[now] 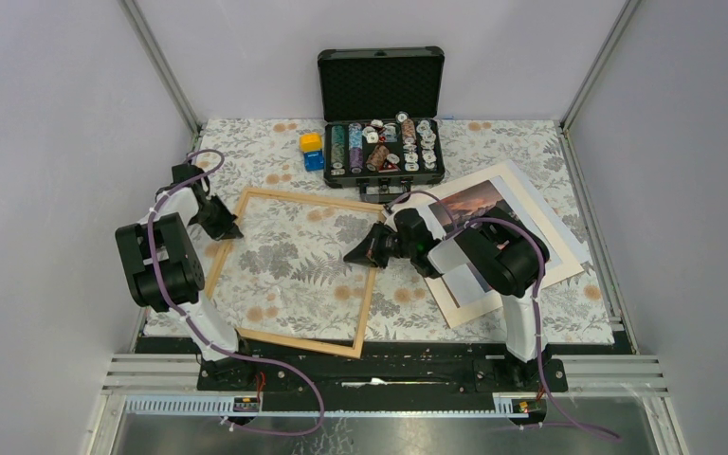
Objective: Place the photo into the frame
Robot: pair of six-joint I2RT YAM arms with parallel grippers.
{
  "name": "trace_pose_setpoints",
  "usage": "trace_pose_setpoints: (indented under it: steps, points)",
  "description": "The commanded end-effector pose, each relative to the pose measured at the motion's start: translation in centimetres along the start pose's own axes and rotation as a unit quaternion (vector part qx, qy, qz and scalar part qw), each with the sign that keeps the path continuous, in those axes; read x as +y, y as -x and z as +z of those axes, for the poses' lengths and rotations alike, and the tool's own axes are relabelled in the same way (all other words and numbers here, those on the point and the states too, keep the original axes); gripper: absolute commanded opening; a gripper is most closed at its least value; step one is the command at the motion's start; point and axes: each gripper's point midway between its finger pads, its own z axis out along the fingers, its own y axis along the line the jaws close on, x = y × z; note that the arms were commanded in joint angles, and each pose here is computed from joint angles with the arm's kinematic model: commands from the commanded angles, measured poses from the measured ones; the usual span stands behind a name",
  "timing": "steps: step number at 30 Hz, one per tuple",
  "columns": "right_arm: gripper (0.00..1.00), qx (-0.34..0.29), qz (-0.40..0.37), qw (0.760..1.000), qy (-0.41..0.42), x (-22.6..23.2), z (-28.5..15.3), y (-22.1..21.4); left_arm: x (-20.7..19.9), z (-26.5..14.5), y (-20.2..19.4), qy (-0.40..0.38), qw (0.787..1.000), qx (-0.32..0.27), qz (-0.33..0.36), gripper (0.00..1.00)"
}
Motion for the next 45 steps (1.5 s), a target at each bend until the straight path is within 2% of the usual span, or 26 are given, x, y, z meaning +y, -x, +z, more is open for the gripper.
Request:
trace_pose_setpoints:
  steps: [1, 14, 29, 45]
  points:
    - [0.0, -0.019, -0.015, 1.0, 0.011, 1.0, -0.2, 0.6, -0.2, -1.9, 3.4, -0.002, 0.997, -0.073, 0.002, 0.0]
    - [0.0, -0.015, -0.004, 1.0, 0.009, 0.5, 0.5, 0.9, -0.9, -1.2, 3.9, -0.015, 0.998, -0.066, -0.007, 0.0]
    - [0.0, -0.013, -0.004, 1.0, 0.01, 0.3, -0.1, 0.3, -1.1, -2.9, 3.8, -0.017, 0.996, -0.085, -0.002, 0.0]
    - [0.0, -0.018, -0.002, 1.0, 0.015, 0.7, 0.3, 0.8, -0.1, -1.1, 4.3, -0.002, 0.997, -0.073, -0.01, 0.0]
